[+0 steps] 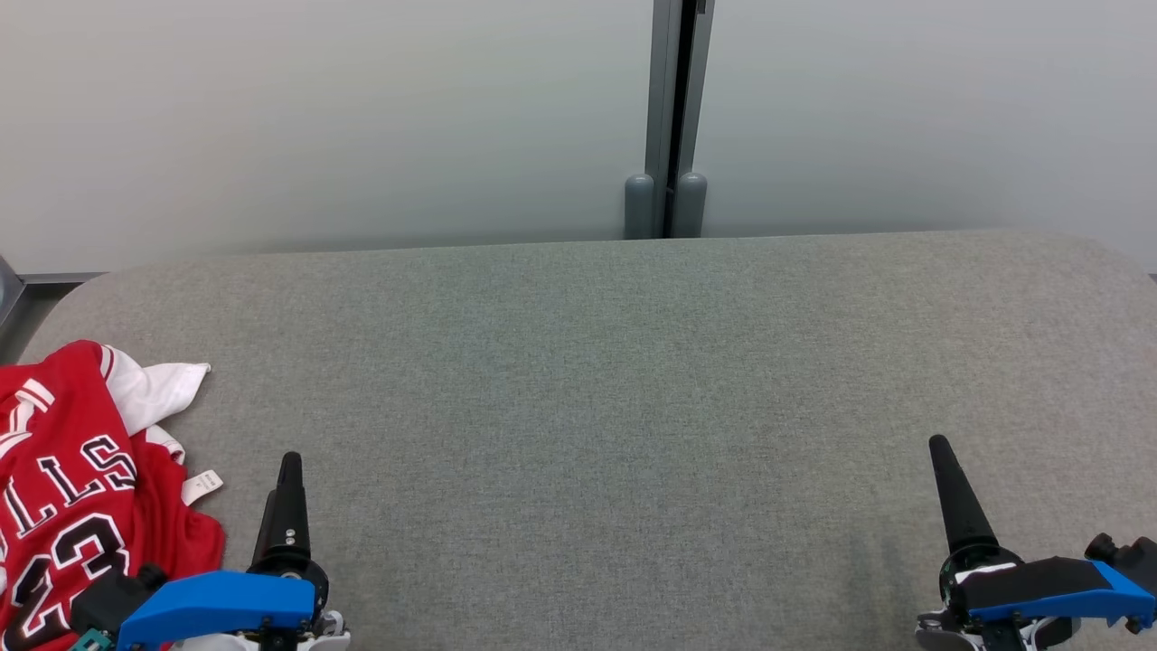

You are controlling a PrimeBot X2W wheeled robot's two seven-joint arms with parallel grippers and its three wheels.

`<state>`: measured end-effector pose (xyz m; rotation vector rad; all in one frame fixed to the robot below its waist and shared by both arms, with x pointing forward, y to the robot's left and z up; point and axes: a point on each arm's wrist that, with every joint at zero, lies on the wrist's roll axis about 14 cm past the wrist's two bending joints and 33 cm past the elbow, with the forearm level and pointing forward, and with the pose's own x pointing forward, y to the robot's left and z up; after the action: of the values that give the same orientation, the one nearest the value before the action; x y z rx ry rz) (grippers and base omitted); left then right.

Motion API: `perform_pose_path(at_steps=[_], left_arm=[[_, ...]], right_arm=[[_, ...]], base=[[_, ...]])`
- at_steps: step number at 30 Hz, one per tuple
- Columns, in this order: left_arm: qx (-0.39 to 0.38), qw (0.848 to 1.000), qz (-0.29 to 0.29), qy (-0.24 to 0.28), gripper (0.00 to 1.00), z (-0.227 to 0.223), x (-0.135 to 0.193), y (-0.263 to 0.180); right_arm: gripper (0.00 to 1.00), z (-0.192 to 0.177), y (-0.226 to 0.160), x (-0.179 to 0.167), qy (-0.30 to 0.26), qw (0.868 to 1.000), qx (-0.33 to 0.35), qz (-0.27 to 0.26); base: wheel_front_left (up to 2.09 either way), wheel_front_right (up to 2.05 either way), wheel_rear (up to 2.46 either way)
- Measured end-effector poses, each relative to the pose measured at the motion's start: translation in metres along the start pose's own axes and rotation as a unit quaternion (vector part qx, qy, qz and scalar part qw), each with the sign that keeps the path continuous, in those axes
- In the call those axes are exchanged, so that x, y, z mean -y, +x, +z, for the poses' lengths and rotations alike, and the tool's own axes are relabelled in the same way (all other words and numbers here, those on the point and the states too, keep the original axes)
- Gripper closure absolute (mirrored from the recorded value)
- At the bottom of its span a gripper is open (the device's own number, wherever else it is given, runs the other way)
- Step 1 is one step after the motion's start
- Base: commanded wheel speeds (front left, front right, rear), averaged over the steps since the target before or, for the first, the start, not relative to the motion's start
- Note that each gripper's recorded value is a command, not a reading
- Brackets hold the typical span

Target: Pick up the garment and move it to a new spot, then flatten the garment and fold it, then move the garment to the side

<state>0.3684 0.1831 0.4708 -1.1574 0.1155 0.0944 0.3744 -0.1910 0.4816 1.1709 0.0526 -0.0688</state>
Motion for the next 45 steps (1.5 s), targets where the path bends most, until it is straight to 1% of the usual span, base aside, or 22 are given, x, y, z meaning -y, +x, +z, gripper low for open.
perform_pose_path(at_steps=[1,2,4,11,18,23,32,36,45], left_arm=[[0.000,1.000,0.000,0.000,0.00,0.000,0.000,0.000],[0.000,1.000,0.000,0.021,0.00,0.000,0.000,-0.001],[0.000,0.999,0.000,0.044,0.00,-0.001,0.001,-0.001],[0.002,0.994,-0.007,0.111,0.00,-0.002,0.004,-0.001],[-0.001,0.984,-0.014,0.178,0.00,-0.007,0.007,-0.002],[-0.004,0.974,-0.023,0.227,0.00,-0.009,0.009,-0.003],[0.003,0.959,-0.033,0.281,0.00,-0.010,0.013,-0.004],[0.004,0.952,-0.040,0.303,0.00,-0.012,0.015,-0.004],[0.007,0.937,-0.049,0.347,0.00,-0.015,0.019,-0.004]], right_arm=[[0.00,0.000,0.000,0.000,0.000,1.000,0.000,0.000],[0.00,0.000,0.000,-0.002,-0.020,1.000,0.001,0.003],[0.00,0.000,0.000,-0.004,-0.038,0.999,0.001,0.006],[0.00,0.000,-0.001,-0.006,-0.092,0.996,0.005,0.012],[0.00,-0.003,-0.003,-0.006,-0.141,0.990,0.004,0.014],[0.00,-0.005,-0.003,-0.006,-0.169,0.985,0.005,0.017],[0.00,-0.008,-0.005,0.000,-0.214,0.977,0.002,0.011],[0.00,-0.006,-0.005,0.002,-0.243,0.970,0.005,0.011],[0.00,-0.007,-0.005,0.004,-0.289,0.957,0.004,0.013]], base=[[0.00,0.00,0.00],[0.00,0.00,0.00],[0.00,0.00,0.00],[0.00,0.00,0.00],[0.00,0.00,0.00],[0.00,0.00,0.00],[0.00,0.00,0.00],[0.00,0.00,0.00],[0.00,0.00,0.00]])
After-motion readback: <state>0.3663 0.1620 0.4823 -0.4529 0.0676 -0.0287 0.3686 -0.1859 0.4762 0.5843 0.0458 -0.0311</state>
